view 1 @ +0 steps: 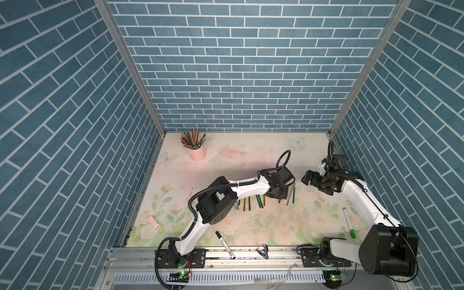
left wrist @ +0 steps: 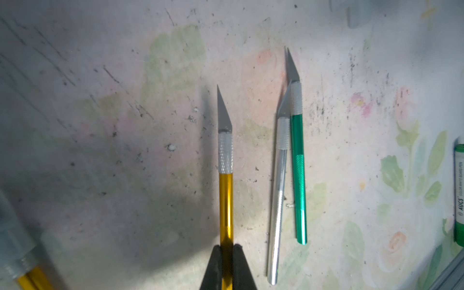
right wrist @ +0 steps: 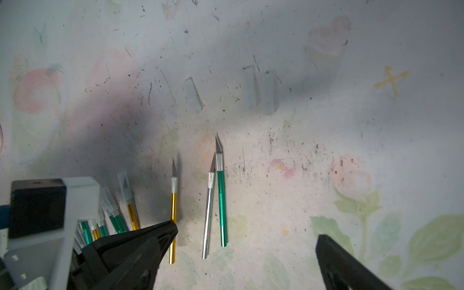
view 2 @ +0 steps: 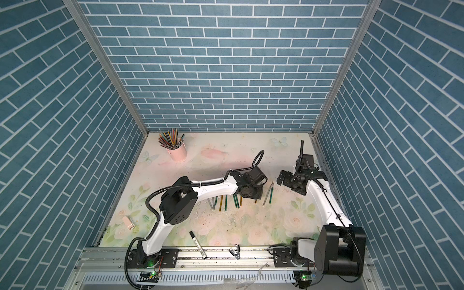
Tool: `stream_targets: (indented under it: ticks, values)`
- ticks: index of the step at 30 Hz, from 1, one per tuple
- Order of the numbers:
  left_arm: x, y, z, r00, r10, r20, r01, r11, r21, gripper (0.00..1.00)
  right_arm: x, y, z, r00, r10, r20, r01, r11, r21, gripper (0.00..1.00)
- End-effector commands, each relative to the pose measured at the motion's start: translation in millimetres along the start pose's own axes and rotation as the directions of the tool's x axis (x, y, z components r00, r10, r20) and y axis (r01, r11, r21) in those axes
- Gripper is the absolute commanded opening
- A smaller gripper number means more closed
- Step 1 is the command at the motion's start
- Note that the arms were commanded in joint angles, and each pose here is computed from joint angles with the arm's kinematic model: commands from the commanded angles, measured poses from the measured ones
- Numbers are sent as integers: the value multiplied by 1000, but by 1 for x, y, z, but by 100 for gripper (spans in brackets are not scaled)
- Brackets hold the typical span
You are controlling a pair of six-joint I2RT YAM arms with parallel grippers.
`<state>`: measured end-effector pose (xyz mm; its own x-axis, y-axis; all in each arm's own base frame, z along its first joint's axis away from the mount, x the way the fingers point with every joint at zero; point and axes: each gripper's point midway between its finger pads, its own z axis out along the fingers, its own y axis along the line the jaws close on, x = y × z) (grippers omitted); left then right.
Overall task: Remove protective caps from carving knives
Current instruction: Place the carving knife at the center of the board.
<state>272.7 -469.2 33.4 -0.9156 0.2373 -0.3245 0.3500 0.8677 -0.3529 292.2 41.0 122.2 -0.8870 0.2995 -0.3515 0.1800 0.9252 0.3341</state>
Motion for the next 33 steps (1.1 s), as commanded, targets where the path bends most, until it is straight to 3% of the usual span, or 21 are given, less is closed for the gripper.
stream_targets:
  ticks: [1, 10, 21, 25, 33]
  values:
    - [3, 5, 6, 1000, -21, -5, 21, 999, -39, 10, 10, -5, -1, 999, -35, -29, 35, 999, 11, 98]
    - [4, 6, 10, 1000, -26, -16, 25, 998, -49, 15, 10, -2, 3, 999, -43, -34, 42, 999, -9, 98]
    - [-7, 4, -1, 1000, -10, 17, 11, 999, -48, 29, -1, 3, 5, 998, -51, -34, 50, 999, -20, 98]
    - [-21, -2, -27, 996, 44, 72, -40, 998, -49, 45, -13, 8, 2, 998, -64, -9, 64, 998, -29, 98]
    - [-30, 18, -68, 989, 80, 122, -65, 991, -117, 95, -41, 17, -1, 999, -35, 33, 36, 999, -35, 98]
